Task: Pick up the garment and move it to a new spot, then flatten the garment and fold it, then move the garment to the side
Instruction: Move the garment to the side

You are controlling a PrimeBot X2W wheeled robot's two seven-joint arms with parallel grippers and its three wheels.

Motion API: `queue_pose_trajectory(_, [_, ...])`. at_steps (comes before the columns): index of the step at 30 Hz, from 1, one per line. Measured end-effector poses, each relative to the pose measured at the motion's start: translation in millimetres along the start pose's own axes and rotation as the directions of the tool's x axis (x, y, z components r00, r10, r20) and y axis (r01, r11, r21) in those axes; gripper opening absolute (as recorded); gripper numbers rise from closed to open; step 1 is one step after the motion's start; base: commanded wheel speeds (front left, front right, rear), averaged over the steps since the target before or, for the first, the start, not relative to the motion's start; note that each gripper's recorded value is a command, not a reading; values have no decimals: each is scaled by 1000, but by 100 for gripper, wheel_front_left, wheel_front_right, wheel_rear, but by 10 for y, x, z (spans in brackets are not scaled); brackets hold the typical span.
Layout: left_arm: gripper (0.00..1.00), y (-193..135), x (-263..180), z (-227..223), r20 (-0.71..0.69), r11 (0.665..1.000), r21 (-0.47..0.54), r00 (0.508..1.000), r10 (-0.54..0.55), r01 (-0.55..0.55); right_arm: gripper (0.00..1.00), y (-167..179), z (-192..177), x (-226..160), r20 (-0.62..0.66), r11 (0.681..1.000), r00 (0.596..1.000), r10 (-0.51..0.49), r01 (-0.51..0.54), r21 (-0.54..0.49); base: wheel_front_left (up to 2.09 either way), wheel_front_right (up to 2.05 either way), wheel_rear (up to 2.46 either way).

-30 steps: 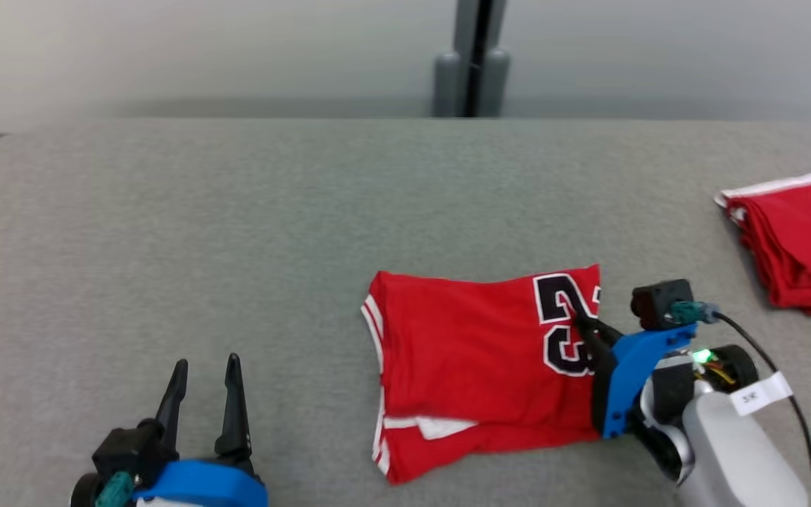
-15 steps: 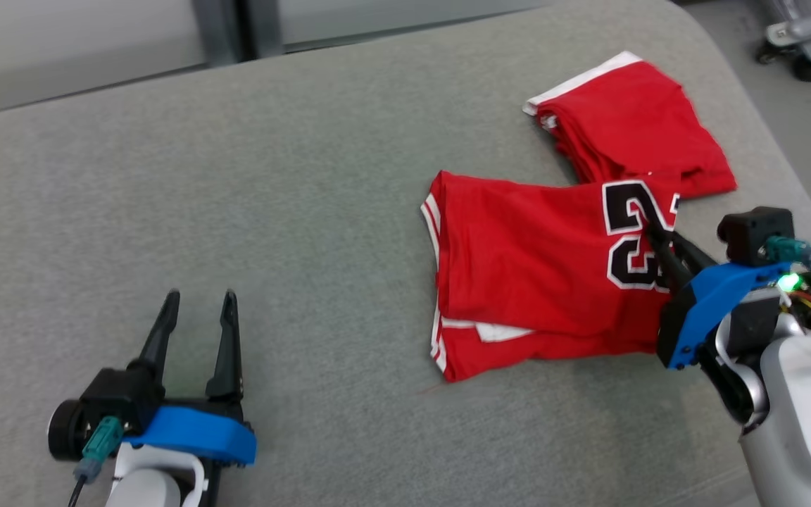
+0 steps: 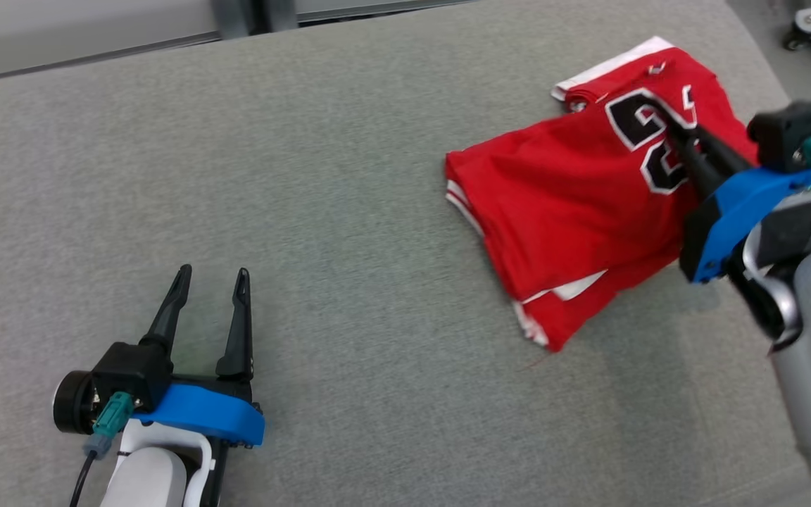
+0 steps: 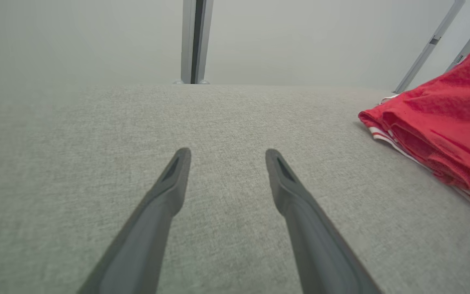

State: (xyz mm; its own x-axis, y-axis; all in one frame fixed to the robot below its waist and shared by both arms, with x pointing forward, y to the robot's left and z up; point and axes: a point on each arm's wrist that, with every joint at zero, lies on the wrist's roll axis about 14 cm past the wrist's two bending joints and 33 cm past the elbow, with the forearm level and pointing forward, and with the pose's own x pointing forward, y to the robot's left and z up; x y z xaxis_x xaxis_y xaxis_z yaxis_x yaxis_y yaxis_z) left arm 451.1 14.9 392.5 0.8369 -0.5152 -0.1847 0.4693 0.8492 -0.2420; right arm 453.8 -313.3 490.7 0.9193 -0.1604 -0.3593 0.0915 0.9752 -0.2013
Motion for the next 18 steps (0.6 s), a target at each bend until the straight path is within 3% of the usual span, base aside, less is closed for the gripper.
queue_pose_trajectory(7, [100,215,-165,-23,-1,997,-4,997,72,-72,0,-242,290,277,-50,981,998,-38,28,-194,0,0,0])
queue_pose_trajectory(16, [100,334,-356,-156,-27,991,-31,992,127,-128,0,-1044,209,418,-164,947,958,-237,189,-260,0,0,0])
queue_pose_trajectory(17, [100,343,-360,-161,-27,991,-32,991,130,-130,11,-1072,183,442,-172,947,954,-245,197,-255,0,0,0])
queue_pose_trajectory(18, [100,351,-360,-167,-27,991,-33,991,131,-132,40,-1084,166,470,-171,946,953,-250,203,-253,0,0,0])
